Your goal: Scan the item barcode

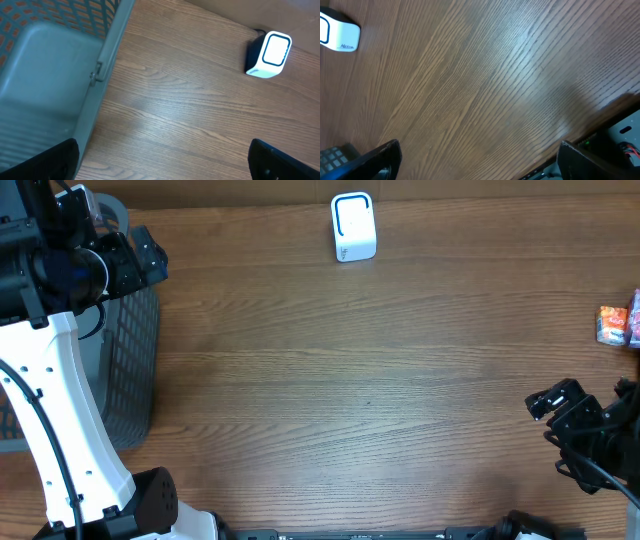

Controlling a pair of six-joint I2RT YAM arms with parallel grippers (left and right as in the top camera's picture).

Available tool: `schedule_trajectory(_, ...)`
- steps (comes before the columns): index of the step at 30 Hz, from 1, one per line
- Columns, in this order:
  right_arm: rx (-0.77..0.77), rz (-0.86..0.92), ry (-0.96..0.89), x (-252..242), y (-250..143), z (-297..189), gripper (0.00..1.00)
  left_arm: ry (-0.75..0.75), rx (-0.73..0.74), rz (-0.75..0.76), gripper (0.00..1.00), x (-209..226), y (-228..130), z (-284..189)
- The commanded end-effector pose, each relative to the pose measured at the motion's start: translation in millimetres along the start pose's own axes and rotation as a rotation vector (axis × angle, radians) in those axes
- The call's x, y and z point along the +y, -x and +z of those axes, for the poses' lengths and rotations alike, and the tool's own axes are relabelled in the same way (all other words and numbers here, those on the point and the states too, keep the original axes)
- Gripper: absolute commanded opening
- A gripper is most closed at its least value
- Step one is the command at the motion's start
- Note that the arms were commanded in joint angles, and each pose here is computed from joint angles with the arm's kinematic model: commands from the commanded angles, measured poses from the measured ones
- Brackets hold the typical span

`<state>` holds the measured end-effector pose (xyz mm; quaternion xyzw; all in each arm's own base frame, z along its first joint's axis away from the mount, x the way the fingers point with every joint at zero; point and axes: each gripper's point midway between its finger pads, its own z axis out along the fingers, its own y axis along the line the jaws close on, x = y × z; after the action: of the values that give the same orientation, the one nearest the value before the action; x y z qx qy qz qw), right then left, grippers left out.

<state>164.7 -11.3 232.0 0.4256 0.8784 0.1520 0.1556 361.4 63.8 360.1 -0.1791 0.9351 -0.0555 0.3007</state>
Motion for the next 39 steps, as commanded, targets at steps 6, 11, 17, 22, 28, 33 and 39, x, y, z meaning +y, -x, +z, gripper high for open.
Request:
schedule_trajectory(6, 0.013, -0.011, 0.004, 1.3, -1.1, 2.8, 1.0, 0.002, -0.022, 0.009, 1.0, -0.8, 3.3, -5.0)
schedule_trajectory(11, -0.034, -0.018, -0.013, -0.3, 9.2, 3.2, 1.0, 0.002, -0.021, 0.008, 1.0, -0.8, 3.2, -5.0)
schedule_trajectory(17, -0.022, -0.056, 0.035, 11.2, 10.9, 17.1, 1.0, 0.002, -0.021, 0.008, 1.0, -0.8, 3.2, -5.0)
schedule_trajectory(22, -0.131, -0.225, 0.184, 39.0, 14.3, 43.4, 1.0, 0.002, -0.021, 0.008, 1.0, -0.8, 3.2, -5.0)
schedule_trajectory(28, -0.333, -0.443, 0.477, 76.7, -1.0, 58.9, 1.0, 0.002, -0.022, 0.008, 1.0, -0.8, 3.3, -5.0)
schedule_trajectory(33, -0.553, -0.476, 0.606, 76.5, 5.6, 69.2, 1.0, 0.002, -0.021, 0.008, 1.0, -0.8, 3.2, -5.0)
schedule_trajectory(39, -0.739, -0.427, 0.626, 61.1, 21.7, 70.7, 1.0, 0.002, -0.021, 0.008, 1.0, -0.8, 3.2, -5.0)
